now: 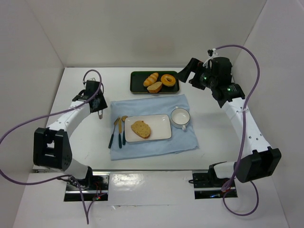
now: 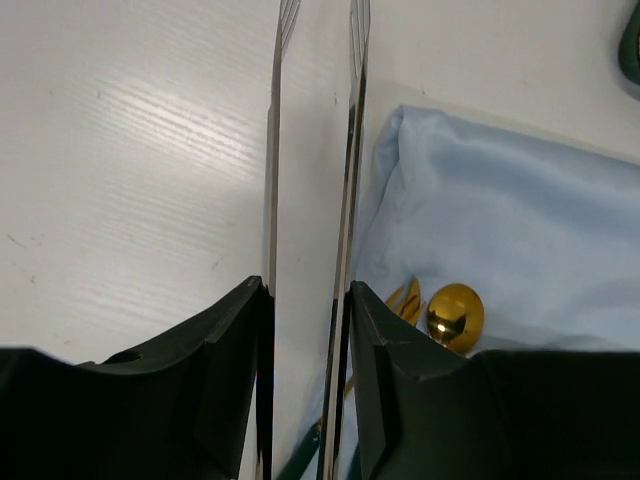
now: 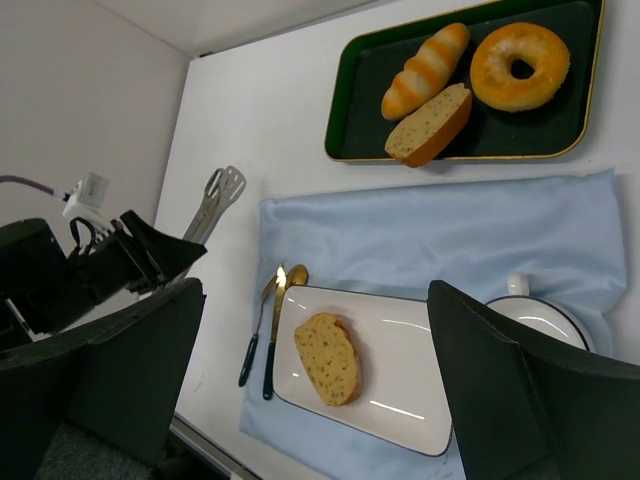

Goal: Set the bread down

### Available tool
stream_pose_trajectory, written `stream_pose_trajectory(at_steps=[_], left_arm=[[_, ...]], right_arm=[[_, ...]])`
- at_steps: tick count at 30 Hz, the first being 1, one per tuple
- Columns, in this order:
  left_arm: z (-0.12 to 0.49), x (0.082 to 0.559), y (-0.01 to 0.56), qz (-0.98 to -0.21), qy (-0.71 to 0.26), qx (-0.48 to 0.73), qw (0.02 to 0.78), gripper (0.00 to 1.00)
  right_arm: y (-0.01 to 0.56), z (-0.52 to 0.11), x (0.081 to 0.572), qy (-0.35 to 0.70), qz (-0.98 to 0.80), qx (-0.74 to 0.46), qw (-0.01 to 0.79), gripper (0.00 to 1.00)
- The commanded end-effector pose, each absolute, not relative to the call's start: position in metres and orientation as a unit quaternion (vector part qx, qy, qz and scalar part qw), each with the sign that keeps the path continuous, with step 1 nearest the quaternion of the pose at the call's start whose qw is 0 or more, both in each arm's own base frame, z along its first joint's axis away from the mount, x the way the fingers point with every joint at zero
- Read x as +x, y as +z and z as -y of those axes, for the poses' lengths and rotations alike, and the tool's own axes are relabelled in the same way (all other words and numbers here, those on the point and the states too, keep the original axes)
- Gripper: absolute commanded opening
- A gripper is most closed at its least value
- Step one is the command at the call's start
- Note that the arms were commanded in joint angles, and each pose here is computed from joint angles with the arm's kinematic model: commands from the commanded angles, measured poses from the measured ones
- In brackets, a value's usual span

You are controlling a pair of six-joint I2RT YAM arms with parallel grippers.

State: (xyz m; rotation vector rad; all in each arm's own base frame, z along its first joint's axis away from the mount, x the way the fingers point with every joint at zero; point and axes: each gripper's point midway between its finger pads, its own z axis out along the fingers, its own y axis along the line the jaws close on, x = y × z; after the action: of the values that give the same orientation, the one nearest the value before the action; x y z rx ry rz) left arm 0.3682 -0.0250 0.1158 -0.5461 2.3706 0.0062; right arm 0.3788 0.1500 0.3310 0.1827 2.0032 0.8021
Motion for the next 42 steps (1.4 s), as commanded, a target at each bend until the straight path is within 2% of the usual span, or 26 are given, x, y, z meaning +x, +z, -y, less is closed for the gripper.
stream_pose_trajectory(at_steps=[1, 14, 22, 29, 33, 35, 40, 42], left_arm=[[0.009, 0.395, 0.130, -0.906, 0.032, -0.189, 0.377, 0.50], [-0.011, 0.392, 0.068, -0.937, 0.097, -0.170, 0.290, 0.50], [-0.020, 0.385, 0.031, -0.955, 0.096, -0.173, 0.222, 0.50], [-0.025, 0.386, 0.019, -0.960, 0.093, -0.174, 0.200, 0.50], [-0.025, 0.377, 0.001, -0.969, 0.103, -0.165, 0.155, 0.53], [-0.025, 0.369, -0.006, -0.971, 0.106, -0.163, 0.140, 0.56], [-0.022, 0.358, -0.010, -0.975, 0.098, -0.156, 0.126, 0.79], [-0.024, 0.354, -0.007, -0.975, 0.094, -0.160, 0.119, 0.82]], right_arm=[[0.360, -0.148, 0.374, 0.337, -0.792, 0.059, 0.506, 1.00], [0.377, -0.137, 0.375, 0.335, -0.780, 0.064, 0.525, 1.00], [0.378, -0.129, 0.374, 0.330, -0.780, 0.071, 0.527, 1.00], [0.382, -0.127, 0.370, 0.327, -0.779, 0.074, 0.529, 1.00], [0.381, -0.121, 0.368, 0.326, -0.777, 0.077, 0.533, 1.00], [0.381, -0.121, 0.368, 0.326, -0.777, 0.077, 0.533, 1.00], [0.381, -0.121, 0.366, 0.329, -0.776, 0.081, 0.531, 1.00], [0.379, -0.121, 0.367, 0.329, -0.776, 0.081, 0.531, 1.00]])
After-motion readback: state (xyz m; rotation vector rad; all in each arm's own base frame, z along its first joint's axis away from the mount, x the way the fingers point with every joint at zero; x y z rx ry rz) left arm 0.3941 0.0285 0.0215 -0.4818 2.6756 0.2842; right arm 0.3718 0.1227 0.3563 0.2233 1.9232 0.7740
